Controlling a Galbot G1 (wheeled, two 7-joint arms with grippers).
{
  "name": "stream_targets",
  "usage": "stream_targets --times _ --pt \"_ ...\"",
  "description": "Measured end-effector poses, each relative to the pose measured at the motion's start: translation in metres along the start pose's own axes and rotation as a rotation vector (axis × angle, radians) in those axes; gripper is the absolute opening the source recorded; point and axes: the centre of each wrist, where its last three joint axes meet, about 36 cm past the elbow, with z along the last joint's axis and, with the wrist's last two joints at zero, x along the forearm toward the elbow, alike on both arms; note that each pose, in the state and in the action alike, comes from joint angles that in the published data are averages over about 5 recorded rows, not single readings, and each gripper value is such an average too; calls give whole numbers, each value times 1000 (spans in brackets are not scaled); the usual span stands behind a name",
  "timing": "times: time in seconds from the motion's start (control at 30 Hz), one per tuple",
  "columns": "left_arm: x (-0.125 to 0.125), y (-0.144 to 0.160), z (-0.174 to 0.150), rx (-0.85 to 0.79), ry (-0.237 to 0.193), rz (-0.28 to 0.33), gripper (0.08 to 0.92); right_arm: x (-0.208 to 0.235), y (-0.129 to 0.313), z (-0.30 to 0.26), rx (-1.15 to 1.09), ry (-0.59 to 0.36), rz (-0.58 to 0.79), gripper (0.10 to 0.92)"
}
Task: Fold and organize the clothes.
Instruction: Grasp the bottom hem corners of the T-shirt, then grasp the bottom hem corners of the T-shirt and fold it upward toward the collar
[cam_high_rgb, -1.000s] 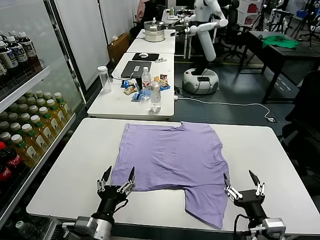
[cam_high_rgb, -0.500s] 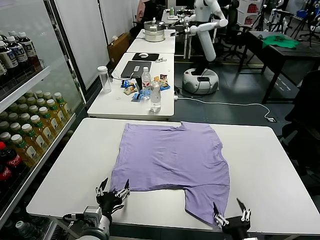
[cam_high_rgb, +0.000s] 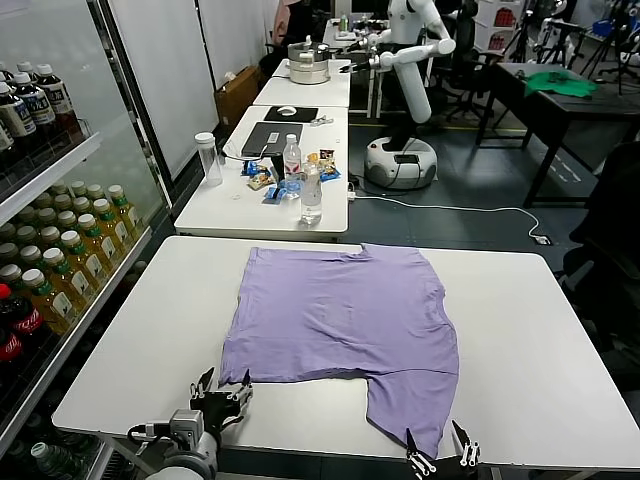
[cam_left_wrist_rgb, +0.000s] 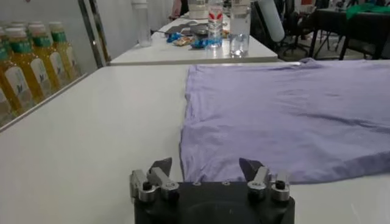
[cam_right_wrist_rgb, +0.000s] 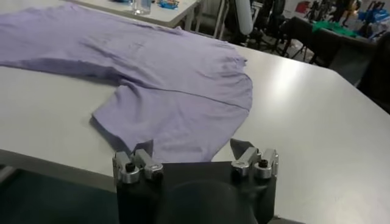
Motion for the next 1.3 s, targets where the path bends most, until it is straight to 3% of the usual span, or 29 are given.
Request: stream_targets --times 0.3,0.47,0.57,0.73,1.03,1.3 --pt "-6 1 2 51 45 25 290 3 -5 0 -7 11 -9 327" --pt "-7 0 1 70 52 39 140 4 -10 -2 -5 3 -11 188" --pt "-6 0 0 82 50 48 93 3 -14 -6 -6 -18 -12 132" --pt "-1 3 -5 109 17 65 87 3 -26 -21 -14 -84 -1 120" --pt "9 15 -34 181 -119 103 87 -1 -60 -61 -27 -239 50 120" --pt "2 18 -50 194 -171 151 87 -20 -86 -90 -16 -332 66 120"
